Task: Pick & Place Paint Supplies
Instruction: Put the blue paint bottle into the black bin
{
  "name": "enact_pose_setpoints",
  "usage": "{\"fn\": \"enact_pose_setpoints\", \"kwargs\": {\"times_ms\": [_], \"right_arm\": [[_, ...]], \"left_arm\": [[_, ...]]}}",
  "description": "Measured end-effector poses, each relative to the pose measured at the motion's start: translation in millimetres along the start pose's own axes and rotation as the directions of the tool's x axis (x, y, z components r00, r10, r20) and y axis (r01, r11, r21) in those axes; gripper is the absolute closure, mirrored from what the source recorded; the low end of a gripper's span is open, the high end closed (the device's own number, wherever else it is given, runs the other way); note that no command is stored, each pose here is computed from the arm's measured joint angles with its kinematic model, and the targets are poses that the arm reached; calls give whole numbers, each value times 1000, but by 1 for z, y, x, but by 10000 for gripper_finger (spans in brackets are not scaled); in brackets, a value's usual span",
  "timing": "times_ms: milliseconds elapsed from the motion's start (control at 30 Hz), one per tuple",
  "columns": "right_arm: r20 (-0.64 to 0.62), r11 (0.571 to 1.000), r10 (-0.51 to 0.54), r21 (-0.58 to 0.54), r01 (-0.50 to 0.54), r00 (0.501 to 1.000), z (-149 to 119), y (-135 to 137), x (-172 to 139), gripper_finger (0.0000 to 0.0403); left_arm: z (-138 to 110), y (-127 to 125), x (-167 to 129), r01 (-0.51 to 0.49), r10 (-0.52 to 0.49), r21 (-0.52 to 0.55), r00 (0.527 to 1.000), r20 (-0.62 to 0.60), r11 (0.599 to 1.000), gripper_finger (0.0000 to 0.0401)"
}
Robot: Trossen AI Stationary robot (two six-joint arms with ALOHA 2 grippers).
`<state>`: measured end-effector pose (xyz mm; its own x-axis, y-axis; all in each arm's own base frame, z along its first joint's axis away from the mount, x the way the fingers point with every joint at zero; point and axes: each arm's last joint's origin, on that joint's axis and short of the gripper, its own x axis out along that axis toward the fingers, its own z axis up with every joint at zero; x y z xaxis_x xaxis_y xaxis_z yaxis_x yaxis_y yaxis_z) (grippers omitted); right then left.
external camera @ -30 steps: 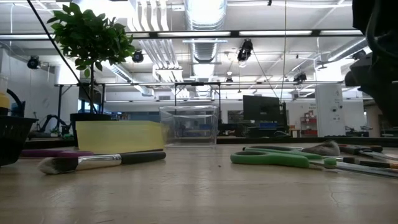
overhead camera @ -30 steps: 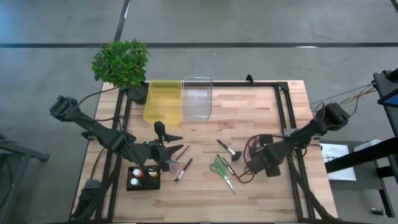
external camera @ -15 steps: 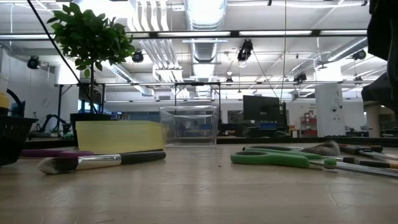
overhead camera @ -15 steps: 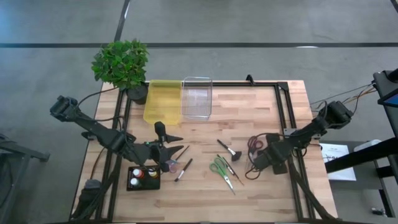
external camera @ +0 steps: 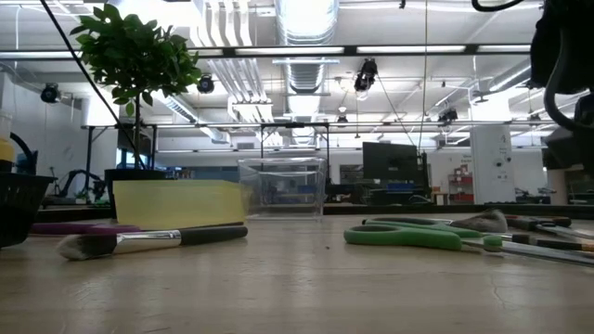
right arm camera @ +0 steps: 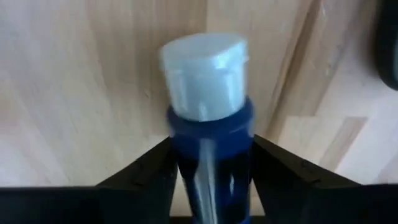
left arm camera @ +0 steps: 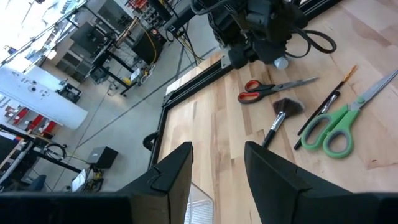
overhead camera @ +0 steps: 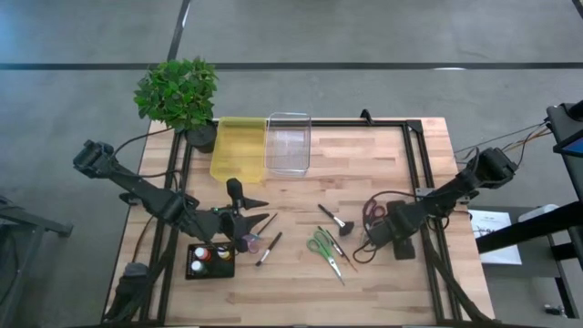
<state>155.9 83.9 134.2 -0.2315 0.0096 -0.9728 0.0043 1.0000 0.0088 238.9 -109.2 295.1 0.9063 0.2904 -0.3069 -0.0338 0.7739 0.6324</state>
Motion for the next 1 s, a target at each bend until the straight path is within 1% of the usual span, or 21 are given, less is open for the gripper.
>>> {"fn": "enact_pose_setpoints", "kwargs": {"times_ms": [167,333,433,500,633,700,767,900,1000], "right_arm": [[34,1000,21,-5,-20,999,4,2,-1,258],[103,998,56,-18,-54,993,12,7,-8,277],[173,996,83,-32,-79,981,20,12,-17,279],[228,993,111,-50,-103,967,27,17,-27,280],[373,982,185,-100,-158,909,40,25,-54,280],[438,977,213,-116,-181,873,45,28,-69,281],[504,974,227,-126,-188,834,51,29,-84,281],[601,964,267,-182,-196,753,63,32,-113,281],[647,963,263,-218,-158,716,72,34,-132,281]], "left_arm": [[0,0,0,1,-1,1,1000,-2,1000,249],[-1,-1,0,9,-9,4,1000,-4,1000,249],[-2,-2,0,44,-44,14,999,-1,999,249],[-3,-5,0,91,-91,30,996,-2,995,249],[-9,-19,8,162,-164,68,986,31,984,249],[-13,-28,14,170,-175,81,983,61,982,249],[-16,-37,21,162,-172,98,980,103,982,249],[-18,-56,37,135,-161,152,972,174,979,249],[-16,-68,50,119,-151,169,969,194,978,249]]}}
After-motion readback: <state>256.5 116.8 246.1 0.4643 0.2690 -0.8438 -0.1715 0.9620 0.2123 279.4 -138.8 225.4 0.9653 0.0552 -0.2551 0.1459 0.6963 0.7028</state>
